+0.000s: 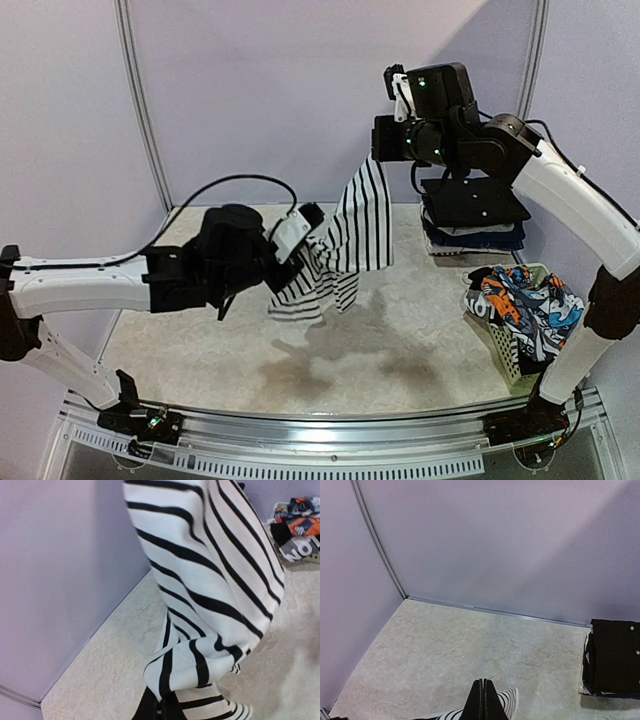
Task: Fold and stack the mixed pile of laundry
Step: Place the crumpled tank top at the center of the board.
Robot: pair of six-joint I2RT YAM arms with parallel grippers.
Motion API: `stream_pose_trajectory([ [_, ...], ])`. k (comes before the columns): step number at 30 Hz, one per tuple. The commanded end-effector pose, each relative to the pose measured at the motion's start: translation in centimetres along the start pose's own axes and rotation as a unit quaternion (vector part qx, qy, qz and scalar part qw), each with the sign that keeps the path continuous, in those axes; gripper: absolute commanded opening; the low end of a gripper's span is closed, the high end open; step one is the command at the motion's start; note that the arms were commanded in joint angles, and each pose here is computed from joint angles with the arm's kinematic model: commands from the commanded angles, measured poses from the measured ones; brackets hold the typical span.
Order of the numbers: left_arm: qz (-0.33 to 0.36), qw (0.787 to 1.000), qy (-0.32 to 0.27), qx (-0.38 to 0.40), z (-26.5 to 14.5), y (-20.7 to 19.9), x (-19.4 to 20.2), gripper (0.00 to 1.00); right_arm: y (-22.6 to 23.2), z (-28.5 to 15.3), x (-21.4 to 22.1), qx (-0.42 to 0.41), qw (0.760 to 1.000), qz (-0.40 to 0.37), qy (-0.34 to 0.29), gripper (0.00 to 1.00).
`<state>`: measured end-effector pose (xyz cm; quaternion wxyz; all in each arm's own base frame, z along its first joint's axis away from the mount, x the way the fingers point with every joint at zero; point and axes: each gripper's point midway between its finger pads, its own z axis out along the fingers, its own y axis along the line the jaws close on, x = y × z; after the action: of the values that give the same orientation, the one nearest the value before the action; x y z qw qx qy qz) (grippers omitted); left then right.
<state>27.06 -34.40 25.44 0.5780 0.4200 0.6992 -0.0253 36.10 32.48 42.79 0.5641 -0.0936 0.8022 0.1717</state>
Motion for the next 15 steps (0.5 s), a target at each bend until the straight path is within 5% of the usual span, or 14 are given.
stream_pose_trajectory([
  [1,-0.001,0.997,0.072,-0.013,-3.2,2.9,0.3,0.00,-4.1,1.5,0.3,0.059,0.998,0.011,0.013,0.00],
  [6,-0.088,0.985,0.142,0.041,1.2,3.5,4.5,0.00,-8.8,8.7,9.9,0.070,0.987,0.066,0.130,0.06],
  [8,-0.130,0.971,0.194,0.056,5.0,3.6,7.9,0.04,-10.7,11.8,13.4,0.063,0.980,0.099,0.163,0.31],
  [10,-0.167,0.952,0.248,0.058,8.8,4.4,11.4,0.29,-11.2,14.3,15.3,0.034,0.972,0.121,0.197,0.62],
  [15,-0.208,0.933,0.291,0.041,12.4,4.9,14.8,0.75,-10.2,17.6,19.1,-0.012,0.958,0.098,0.267,0.85],
])
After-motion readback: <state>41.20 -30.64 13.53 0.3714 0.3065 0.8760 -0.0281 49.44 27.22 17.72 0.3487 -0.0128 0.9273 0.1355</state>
